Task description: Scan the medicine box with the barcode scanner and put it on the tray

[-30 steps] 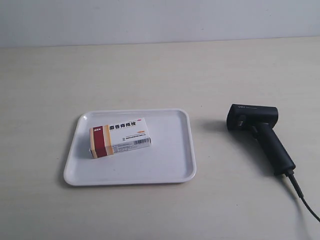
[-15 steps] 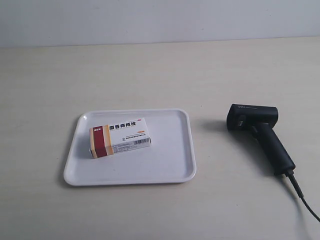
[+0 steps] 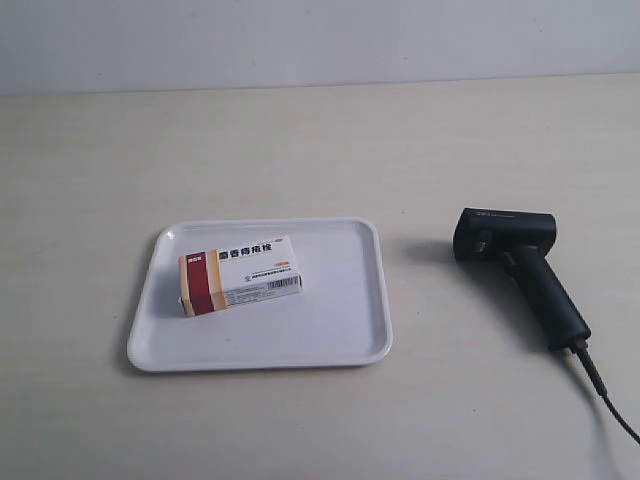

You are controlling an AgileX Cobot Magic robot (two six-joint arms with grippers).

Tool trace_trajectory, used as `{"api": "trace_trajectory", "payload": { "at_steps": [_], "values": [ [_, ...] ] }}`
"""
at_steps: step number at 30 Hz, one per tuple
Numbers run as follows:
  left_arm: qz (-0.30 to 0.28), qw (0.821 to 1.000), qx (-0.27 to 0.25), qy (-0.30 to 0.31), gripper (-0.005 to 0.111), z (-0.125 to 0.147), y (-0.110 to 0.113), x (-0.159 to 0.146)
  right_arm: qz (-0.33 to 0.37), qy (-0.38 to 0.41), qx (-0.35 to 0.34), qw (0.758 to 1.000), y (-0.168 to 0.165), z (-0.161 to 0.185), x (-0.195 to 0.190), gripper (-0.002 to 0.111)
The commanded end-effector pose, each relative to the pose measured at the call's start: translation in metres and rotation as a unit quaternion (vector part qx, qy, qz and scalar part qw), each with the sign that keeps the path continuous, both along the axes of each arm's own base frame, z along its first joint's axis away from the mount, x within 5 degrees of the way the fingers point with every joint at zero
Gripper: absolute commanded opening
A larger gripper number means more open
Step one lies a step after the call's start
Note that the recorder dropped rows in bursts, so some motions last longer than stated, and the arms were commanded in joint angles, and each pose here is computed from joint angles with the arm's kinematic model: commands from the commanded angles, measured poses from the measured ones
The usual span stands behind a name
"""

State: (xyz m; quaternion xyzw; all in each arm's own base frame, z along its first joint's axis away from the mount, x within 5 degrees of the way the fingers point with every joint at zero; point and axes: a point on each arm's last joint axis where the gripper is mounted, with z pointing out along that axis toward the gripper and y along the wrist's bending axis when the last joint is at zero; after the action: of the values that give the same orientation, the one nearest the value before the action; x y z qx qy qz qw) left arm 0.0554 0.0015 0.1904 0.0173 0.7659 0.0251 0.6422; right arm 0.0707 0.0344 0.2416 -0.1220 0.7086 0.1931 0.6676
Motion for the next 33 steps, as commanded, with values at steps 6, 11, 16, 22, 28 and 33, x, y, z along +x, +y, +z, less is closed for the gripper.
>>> {"api": "trace_trajectory", "payload": {
  "at_steps": [6, 11, 16, 22, 28, 33],
  "values": [
    [0.0, 1.0, 0.001, -0.001, 0.003, -0.001, 0.0, 0.0, -0.001, -0.004, -0.002, 1.0, 0.0, -0.001, 0.0, 0.001],
    [0.0, 1.0, 0.001, -0.001, 0.003, -0.001, 0.0, 0.0, -0.001, -0.004, -0.002, 1.0, 0.0, -0.001, 0.0, 0.001],
    [0.0, 1.0, 0.001, -0.001, 0.003, -0.001, 0.0, 0.0, 0.016, 0.017, 0.003, 1.0, 0.002, -0.004, -0.002, 0.001],
    [0.0, 1.0, 0.001, -0.001, 0.003, -0.001, 0.0, 0.0, -0.003, 0.081, 0.022, 0.996, -0.001, -0.045, -0.002, 0.001],
    [0.0, 1.0, 0.002, -0.001, 0.003, -0.001, 0.0, 0.0, -0.004, 0.101, 0.023, 0.995, -0.001, -0.048, -0.003, 0.001],
    [0.0, 1.0, 0.002, -0.001, 0.003, -0.001, 0.0, 0.0, -0.004, 0.101, 0.023, 0.995, -0.001, -0.048, -0.003, 0.001]
  ]
}}
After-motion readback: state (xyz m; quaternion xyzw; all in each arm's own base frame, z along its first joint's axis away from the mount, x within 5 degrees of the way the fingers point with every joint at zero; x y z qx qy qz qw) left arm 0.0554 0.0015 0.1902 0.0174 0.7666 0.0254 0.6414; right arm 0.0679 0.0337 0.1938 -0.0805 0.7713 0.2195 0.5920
